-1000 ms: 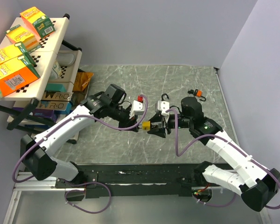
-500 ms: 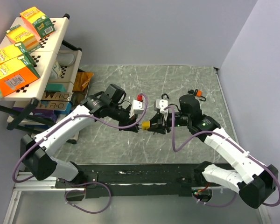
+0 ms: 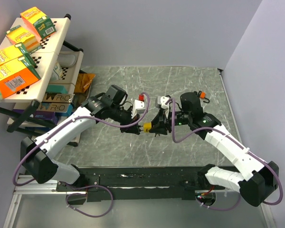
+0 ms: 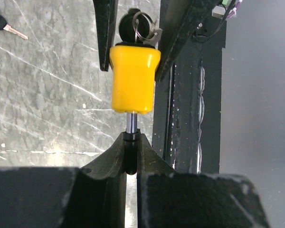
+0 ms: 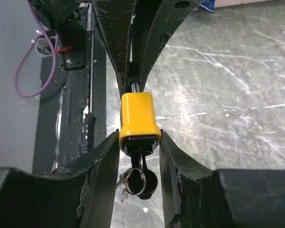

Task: Lock with the key
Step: Lock the lock.

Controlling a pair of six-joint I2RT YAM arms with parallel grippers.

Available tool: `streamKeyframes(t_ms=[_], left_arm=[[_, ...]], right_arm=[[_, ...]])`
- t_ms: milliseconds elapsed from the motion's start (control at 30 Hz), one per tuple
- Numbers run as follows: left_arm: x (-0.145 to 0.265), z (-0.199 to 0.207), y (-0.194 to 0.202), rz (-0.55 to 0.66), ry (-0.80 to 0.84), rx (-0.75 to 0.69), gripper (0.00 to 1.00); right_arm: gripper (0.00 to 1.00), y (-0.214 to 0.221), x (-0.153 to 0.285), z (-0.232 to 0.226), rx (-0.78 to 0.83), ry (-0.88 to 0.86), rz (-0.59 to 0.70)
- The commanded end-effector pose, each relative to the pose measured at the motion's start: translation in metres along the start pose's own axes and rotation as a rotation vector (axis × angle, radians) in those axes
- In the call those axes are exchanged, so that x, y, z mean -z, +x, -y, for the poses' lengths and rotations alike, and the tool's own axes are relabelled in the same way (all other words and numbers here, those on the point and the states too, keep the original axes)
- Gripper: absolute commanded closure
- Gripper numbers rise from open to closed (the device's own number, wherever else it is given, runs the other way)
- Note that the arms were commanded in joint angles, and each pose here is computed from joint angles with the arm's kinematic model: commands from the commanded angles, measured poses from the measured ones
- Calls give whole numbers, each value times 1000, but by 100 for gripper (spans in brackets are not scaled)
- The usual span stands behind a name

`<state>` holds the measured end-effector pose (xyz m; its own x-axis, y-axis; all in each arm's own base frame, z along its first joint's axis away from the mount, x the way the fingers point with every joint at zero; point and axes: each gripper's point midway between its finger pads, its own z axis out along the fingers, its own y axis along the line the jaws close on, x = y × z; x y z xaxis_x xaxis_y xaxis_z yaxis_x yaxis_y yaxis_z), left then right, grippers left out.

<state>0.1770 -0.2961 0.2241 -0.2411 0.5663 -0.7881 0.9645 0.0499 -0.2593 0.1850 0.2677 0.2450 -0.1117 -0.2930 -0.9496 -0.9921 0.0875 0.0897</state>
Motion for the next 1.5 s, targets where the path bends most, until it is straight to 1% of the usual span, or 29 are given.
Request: streamKeyframes(t_ms=[0,200,500,700,933,1167,1200,1267,1333,1367,1400,1467], left_arm=[[1,0,-69,226,16,-183,99],[-2,0,-79,268,27,-182,99],[-3,8,-93,313,85,-213,99],[-6,11,-98,319,100,-243,99],[-8,12,-99,330,108,-240,99],[-3,8,-95,331,94,-210,99],[0,1,-88,329,86,-162,99],[4,-4,-78,317,85,-128,99],[9,-8,-69,295,66,-130,99],[9,-9,-64,282,56,-164,99],[9,-7,-57,257,56,-156,99],[10,-8,-53,243,50,-183,99]], right_arm=[[100,-42,-8,-21,45,-136,114],[100,-55,-14,-19,56,-153,154],[100,-58,-27,-22,96,-183,173],[100,-60,-36,-21,112,-203,180],[100,-67,-47,-26,131,-238,197],[100,-69,-44,-29,138,-241,192],[100,-67,-42,-28,140,-234,188],[100,-61,-31,-25,111,-207,175],[100,-58,-18,-22,92,-178,170],[100,-53,-16,-21,82,-168,162],[100,-50,-13,-20,90,-157,156],[100,-44,-7,-21,77,-144,140]])
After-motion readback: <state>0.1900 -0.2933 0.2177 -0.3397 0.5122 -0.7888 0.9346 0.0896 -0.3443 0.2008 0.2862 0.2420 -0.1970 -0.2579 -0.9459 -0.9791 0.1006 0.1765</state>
